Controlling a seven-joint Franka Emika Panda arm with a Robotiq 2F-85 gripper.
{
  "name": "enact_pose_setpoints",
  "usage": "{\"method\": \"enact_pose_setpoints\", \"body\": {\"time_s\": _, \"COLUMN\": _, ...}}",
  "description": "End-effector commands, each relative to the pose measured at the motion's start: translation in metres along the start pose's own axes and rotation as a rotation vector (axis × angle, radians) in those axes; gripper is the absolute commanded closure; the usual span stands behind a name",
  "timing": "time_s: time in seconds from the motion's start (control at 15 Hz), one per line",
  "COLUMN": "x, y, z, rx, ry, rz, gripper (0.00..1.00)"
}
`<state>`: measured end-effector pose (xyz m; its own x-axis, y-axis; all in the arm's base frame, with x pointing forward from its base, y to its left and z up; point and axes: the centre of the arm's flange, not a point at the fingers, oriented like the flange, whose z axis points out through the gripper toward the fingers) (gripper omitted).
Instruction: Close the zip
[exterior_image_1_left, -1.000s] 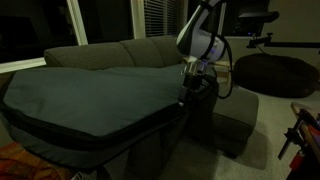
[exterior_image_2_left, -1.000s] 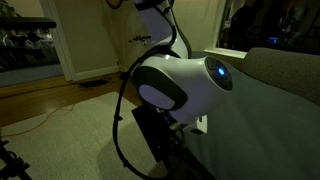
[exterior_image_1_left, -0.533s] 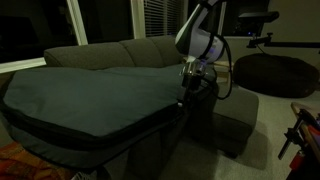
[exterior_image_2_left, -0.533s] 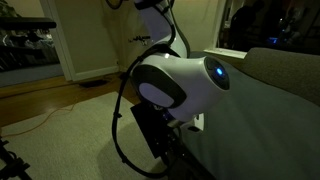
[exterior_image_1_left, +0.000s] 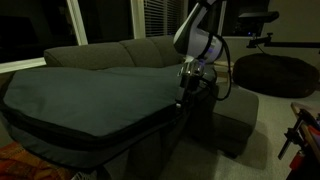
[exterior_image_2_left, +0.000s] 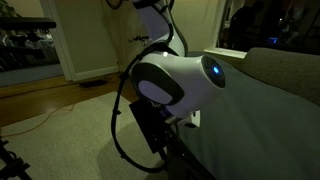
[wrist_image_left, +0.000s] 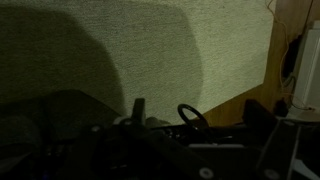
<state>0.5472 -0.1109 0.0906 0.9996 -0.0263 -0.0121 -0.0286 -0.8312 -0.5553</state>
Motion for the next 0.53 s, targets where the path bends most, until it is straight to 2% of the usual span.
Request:
{"method": "enact_pose_setpoints", "body": {"time_s": 0.0, "x": 0.003, "y": -0.011, "z": 0.000, "rx": 0.004, "ry": -0.020, "rz": 0.004, "gripper": 0.00}}
{"method": "enact_pose_setpoints", "body": {"time_s": 0.47, "x": 0.020, "y": -0.013, "z": 0.001, "rx": -0.017, "ry": 0.006, "rz": -0.015, "gripper": 0.00}}
